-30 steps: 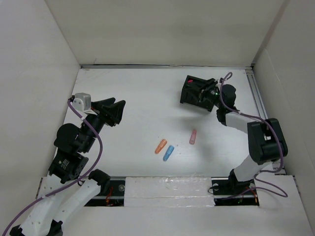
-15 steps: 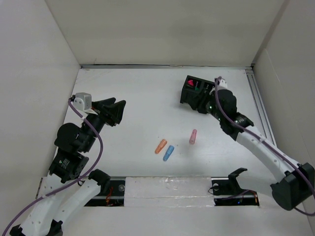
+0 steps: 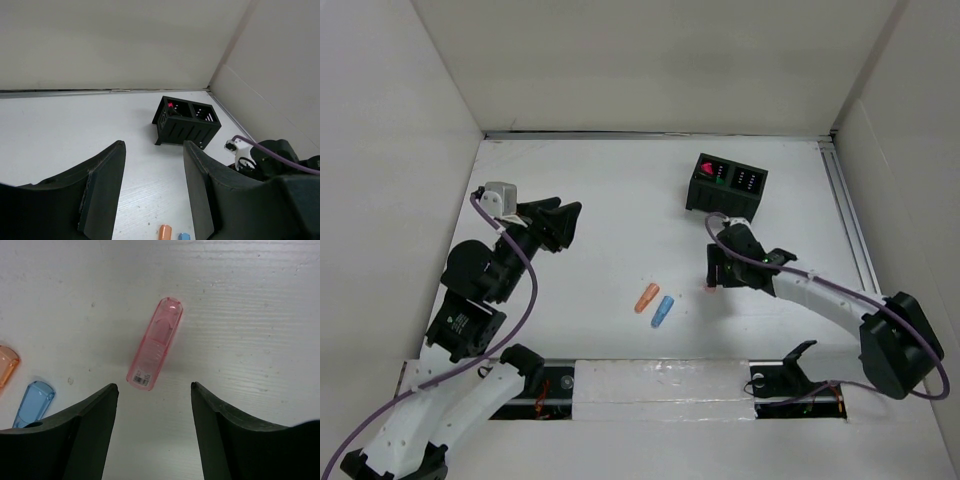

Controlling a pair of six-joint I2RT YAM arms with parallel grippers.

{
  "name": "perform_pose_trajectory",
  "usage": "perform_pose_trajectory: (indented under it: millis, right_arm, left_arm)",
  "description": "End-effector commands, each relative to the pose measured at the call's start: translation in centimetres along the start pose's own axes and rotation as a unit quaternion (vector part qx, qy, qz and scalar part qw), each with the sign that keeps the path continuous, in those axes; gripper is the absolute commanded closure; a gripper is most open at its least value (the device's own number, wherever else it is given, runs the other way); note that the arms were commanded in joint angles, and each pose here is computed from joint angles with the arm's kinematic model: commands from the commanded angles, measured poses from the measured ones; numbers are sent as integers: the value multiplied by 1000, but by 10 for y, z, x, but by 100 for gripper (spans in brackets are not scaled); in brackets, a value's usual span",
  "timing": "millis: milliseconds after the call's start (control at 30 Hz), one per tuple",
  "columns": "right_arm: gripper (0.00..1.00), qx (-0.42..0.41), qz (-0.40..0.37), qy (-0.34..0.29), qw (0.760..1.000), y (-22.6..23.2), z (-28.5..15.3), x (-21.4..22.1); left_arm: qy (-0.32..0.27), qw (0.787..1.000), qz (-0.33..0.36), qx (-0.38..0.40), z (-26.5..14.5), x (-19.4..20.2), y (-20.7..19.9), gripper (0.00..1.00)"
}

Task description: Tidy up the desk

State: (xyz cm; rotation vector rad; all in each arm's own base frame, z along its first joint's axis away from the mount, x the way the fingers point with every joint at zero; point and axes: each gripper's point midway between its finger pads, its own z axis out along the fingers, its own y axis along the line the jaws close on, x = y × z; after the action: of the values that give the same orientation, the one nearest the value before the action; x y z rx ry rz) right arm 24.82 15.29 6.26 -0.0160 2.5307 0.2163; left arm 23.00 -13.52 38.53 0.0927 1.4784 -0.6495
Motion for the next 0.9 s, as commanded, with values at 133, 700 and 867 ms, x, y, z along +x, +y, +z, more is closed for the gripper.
perform_pose_trajectory:
  millis: [133, 700, 867]
  right_arm:
    - [40, 1, -7, -11, 1000, 13, 14, -5]
    - [85, 40, -15, -29, 999, 3, 44, -19]
    - [91, 29, -12, -88, 996, 13, 14, -57]
  left_arm:
    - [-12, 1000, 2, 7, 0, -5, -2, 54]
    - [-8, 1000, 3, 19, 1, -3, -6, 54]
    - [-10, 1000, 2, 21, 0, -4, -7, 54]
